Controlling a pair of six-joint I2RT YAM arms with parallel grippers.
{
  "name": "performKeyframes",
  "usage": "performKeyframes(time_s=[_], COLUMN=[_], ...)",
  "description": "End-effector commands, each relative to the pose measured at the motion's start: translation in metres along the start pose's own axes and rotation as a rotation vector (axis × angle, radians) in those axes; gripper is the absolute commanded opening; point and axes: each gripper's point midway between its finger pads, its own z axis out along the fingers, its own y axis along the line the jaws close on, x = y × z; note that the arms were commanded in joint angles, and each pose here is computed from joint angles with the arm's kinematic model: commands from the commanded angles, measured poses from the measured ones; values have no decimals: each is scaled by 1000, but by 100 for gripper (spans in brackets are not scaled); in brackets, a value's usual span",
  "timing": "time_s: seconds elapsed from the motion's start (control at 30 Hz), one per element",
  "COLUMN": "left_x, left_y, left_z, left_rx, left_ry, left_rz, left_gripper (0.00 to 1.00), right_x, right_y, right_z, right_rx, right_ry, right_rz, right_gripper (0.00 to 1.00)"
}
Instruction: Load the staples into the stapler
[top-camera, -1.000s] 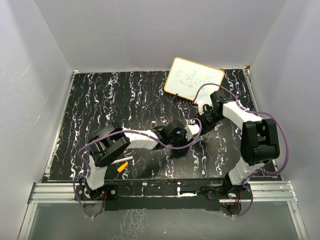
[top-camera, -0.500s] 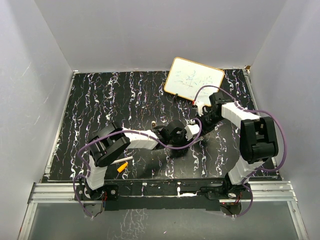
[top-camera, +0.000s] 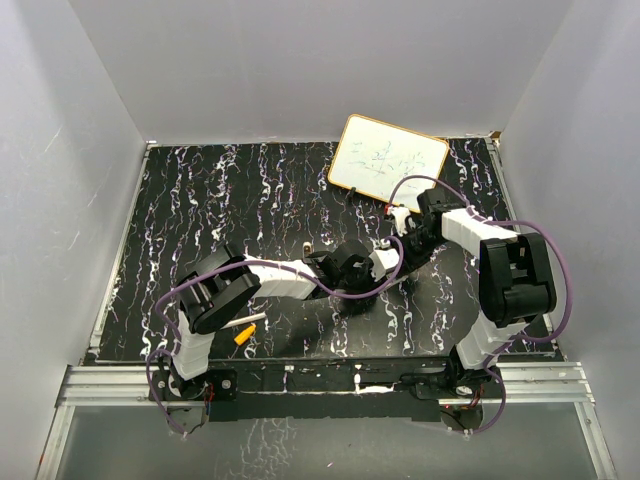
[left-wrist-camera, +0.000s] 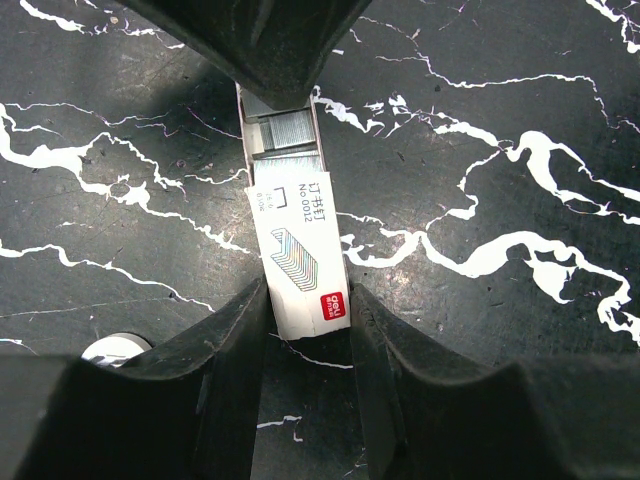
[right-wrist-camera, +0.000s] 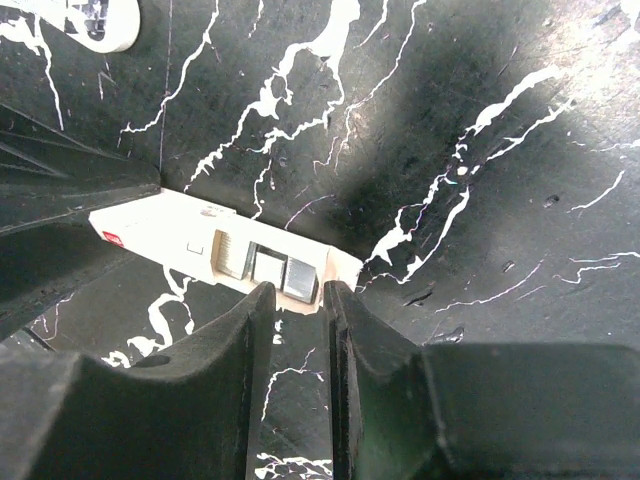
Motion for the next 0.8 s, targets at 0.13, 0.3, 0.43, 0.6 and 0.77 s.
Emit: performKeyframes(time_s=[0.13,0.3,0.43,0.6,0.77], left_x=[23,25,25,25,25], left_y=[-3,-3,-4,-4,-4], left_z=[-6,-6,-6,-5,-5], left_rx=[-1,2,3,4,6], left_ry=[96,102,102,102,103], left_rz=[-14,-17,-17,-19,-18], left_gripper=[36,36,36,36,36], right_x=[-7,-15,-31,-46,-42], right_y=[-7,-7,-5,7,15], right_z=[2,-4,-16,-27,-25], right_rx=[44,65,75,29,-15], right_ry=[-25,-55,-104,-147,-136], right_rz=[-39,-51,-54,-61,-55], right_gripper=[27,27,26,25,25])
